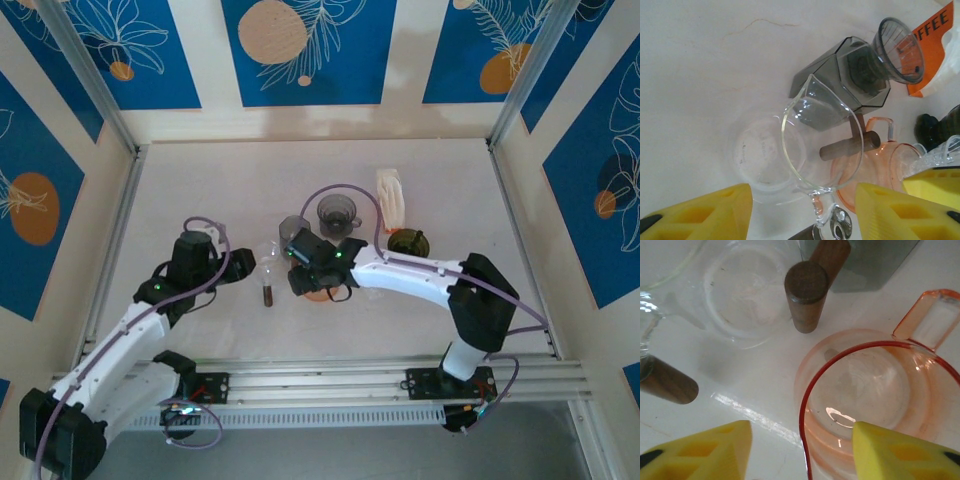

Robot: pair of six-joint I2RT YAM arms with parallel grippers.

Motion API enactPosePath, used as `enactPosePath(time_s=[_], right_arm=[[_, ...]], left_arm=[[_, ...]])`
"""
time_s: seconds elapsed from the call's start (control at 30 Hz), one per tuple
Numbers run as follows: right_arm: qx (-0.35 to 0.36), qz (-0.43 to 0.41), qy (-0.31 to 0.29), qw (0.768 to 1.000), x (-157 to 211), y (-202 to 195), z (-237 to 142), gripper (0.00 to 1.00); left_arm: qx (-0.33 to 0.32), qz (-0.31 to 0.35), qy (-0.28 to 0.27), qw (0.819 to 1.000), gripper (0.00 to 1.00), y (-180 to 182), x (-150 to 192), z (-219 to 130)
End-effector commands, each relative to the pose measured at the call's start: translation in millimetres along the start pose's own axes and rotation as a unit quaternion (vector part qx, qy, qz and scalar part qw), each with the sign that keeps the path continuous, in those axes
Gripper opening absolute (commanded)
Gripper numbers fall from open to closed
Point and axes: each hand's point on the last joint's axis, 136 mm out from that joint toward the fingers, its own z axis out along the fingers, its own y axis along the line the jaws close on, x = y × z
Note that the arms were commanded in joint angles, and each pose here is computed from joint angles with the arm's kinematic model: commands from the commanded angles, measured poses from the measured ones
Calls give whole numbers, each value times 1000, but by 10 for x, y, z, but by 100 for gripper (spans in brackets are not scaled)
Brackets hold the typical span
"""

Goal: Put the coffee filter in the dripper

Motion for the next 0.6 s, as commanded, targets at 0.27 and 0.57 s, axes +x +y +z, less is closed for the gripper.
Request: enactPosePath(time_s=[0.27,0.57], right_arm=[[25,-11,30,999,131,-11,20,20],[47,-22,55,997,591,-21,-204,16]], left_arm=[[10,-1,17,1000,57,-29,100,-14],[16,-2,17,1000,57,-54,98,-18]])
